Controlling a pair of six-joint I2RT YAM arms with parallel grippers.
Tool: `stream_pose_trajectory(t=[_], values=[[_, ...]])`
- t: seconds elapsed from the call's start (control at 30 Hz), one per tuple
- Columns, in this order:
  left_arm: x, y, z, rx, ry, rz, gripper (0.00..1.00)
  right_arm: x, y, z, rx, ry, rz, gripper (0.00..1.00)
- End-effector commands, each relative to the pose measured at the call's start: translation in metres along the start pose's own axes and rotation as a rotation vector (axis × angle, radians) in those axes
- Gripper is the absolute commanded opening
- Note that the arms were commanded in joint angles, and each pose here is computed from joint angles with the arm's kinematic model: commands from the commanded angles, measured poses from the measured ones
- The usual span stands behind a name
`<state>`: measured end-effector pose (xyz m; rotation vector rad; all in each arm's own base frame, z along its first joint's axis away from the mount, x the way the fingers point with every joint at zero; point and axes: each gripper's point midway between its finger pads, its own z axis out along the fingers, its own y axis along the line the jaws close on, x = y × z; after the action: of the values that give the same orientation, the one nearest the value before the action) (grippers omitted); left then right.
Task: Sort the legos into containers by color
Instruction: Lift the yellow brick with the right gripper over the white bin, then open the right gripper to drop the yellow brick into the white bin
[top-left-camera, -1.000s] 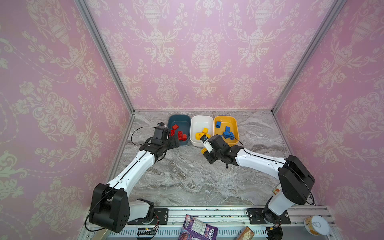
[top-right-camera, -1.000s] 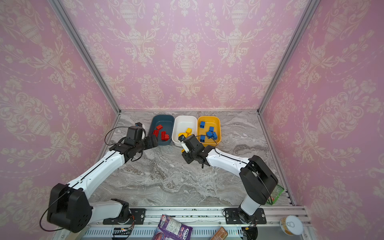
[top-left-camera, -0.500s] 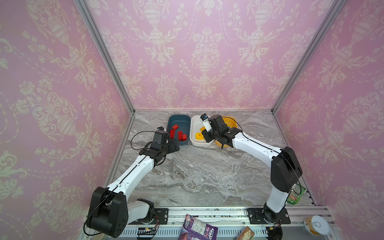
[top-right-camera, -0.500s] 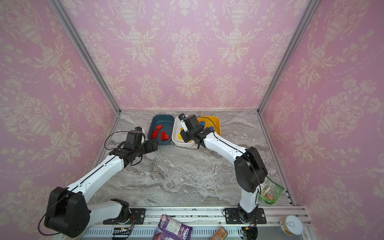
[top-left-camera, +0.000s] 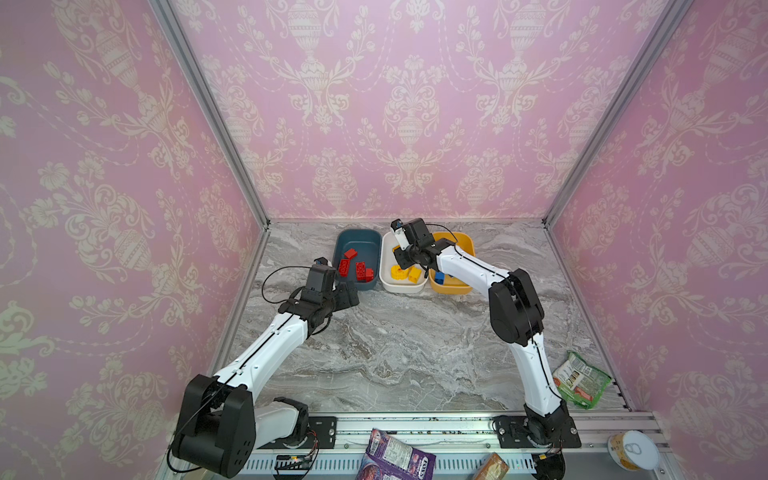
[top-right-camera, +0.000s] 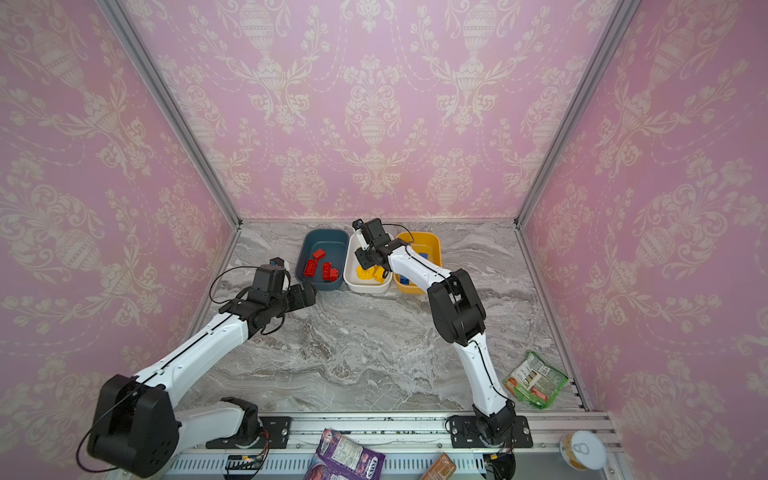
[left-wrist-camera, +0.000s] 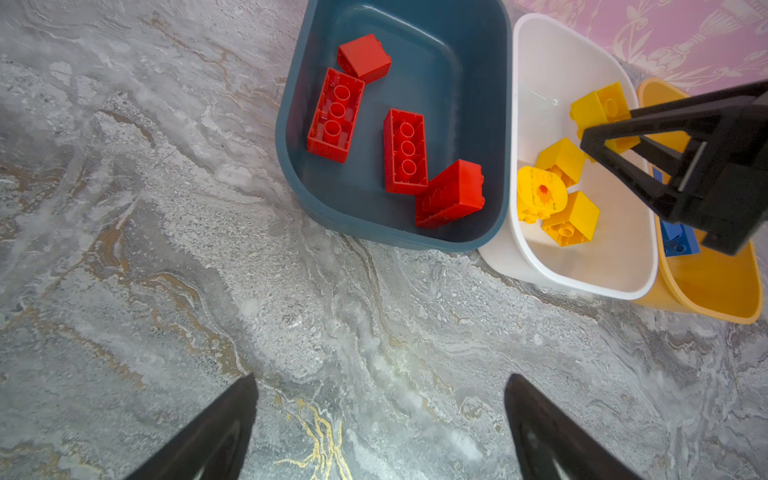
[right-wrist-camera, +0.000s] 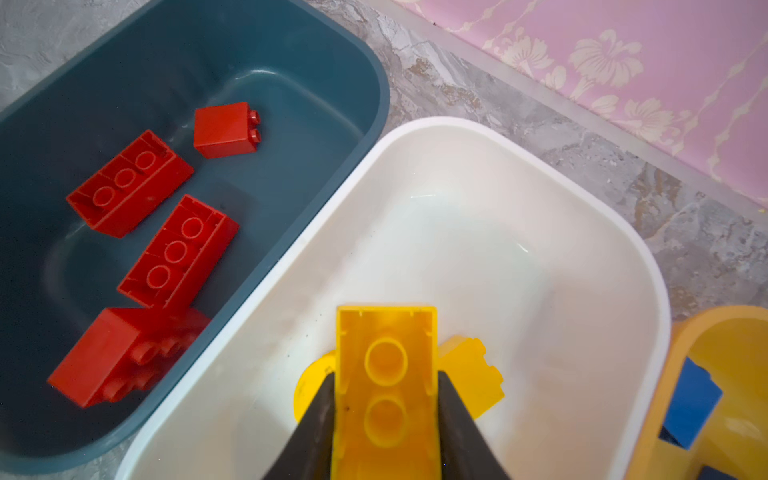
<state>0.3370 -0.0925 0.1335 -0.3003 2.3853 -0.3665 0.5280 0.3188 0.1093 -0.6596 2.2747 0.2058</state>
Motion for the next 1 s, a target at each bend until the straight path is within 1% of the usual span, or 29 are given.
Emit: stream_pose_trajectory(t=[0.0,0.07,0.13,0.17,0.27,0.5,0.6,0.63,0.67,0.77,0.97], values=[[0.0,-0.004,-0.005,0.024,-0.01,-0.018,0.95,-0.007,-0.005,0.005,-0.004,0.008,0.013,0.37],[0.0,-0.003,-0.007,0.02,-0.012,-0.017,0.96,-0.008,-0.007,0.009,-0.001,0.013,0.023,0.52],[0.0,-0.002,-0.009,0.016,-0.016,-0.017,0.96,-0.01,-0.007,0.008,-0.004,0.011,0.027,0.6],[0.0,-0.002,-0.011,0.016,-0.02,-0.017,0.96,-0.011,-0.007,0.007,-0.006,0.009,0.029,0.61],[0.0,0.0,-0.012,0.012,-0.026,-0.018,0.96,-0.013,-0.006,0.001,-0.01,-0.002,0.031,0.63],[-0.004,0.001,-0.013,0.002,-0.045,0.003,0.97,-0.017,-0.006,-0.02,-0.012,-0.028,0.038,0.64],[-0.009,0.005,-0.013,-0.016,-0.084,0.033,0.99,-0.016,-0.006,-0.033,-0.017,-0.039,0.045,0.68],[-0.015,0.006,-0.015,-0.023,-0.116,0.044,0.99,-0.016,-0.006,-0.039,-0.015,-0.045,0.047,0.71],[-0.011,0.012,-0.013,-0.043,-0.122,0.058,0.99,-0.014,-0.006,-0.044,-0.015,-0.048,0.05,0.73],[-0.017,0.019,-0.013,-0.081,-0.169,0.106,0.99,-0.01,-0.007,-0.06,-0.015,-0.055,0.056,0.8],[-0.037,0.025,-0.013,-0.125,-0.252,0.169,0.99,0.002,-0.012,-0.093,0.002,-0.066,0.064,0.94]])
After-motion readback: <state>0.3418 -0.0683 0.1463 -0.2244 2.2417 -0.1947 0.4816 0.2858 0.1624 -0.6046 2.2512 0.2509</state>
